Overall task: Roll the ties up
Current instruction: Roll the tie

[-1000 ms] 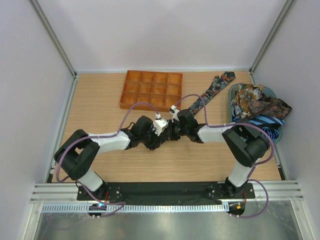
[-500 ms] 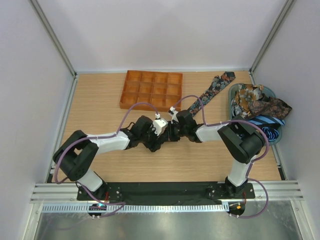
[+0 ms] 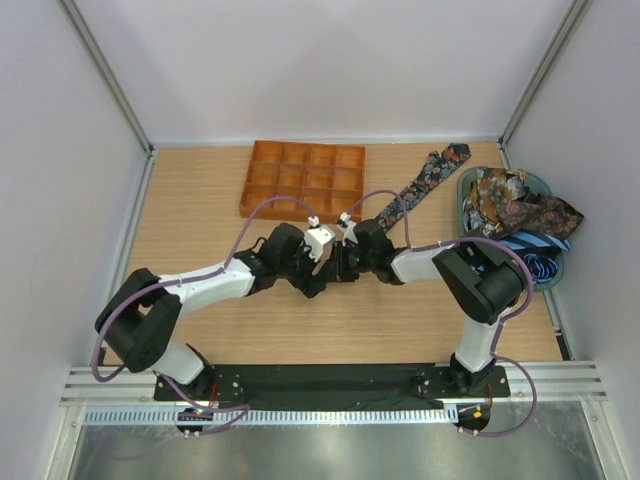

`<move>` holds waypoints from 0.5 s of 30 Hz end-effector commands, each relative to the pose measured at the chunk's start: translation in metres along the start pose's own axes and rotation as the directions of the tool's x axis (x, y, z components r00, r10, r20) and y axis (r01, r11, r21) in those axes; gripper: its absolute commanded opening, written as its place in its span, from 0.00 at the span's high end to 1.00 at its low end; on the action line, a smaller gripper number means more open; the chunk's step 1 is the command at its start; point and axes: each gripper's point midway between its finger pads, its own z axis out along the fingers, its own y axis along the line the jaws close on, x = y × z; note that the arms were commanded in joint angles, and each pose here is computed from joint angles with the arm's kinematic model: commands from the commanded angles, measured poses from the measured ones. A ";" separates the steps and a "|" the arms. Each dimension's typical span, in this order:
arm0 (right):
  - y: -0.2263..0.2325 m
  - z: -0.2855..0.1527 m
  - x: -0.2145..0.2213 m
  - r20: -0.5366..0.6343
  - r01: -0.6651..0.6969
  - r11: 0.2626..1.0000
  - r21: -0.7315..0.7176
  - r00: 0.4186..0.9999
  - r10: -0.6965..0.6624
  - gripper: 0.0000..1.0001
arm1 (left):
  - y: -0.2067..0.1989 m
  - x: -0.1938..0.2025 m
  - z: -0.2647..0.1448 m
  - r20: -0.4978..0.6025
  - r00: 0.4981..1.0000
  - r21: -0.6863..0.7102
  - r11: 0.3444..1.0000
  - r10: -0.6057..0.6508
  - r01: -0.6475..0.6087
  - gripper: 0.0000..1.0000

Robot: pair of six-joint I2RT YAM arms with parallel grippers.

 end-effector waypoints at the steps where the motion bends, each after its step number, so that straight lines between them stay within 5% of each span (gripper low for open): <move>1: 0.001 0.001 -0.006 0.020 0.012 1.000 -0.015 1.000 -0.012 0.99 | 0.003 -0.002 0.007 -0.028 0.999 0.001 0.999 0.034 -0.034 0.21; 11: 0.000 -0.001 -0.008 0.029 -0.007 1.000 -0.026 1.000 0.008 0.99 | 0.005 0.010 0.026 -0.095 0.994 0.017 0.998 0.056 -0.055 0.29; 15: -0.001 -0.003 -0.008 0.031 -0.013 0.999 -0.032 0.999 0.014 0.99 | 0.004 0.017 0.032 -0.136 0.989 0.026 0.999 0.051 -0.048 0.40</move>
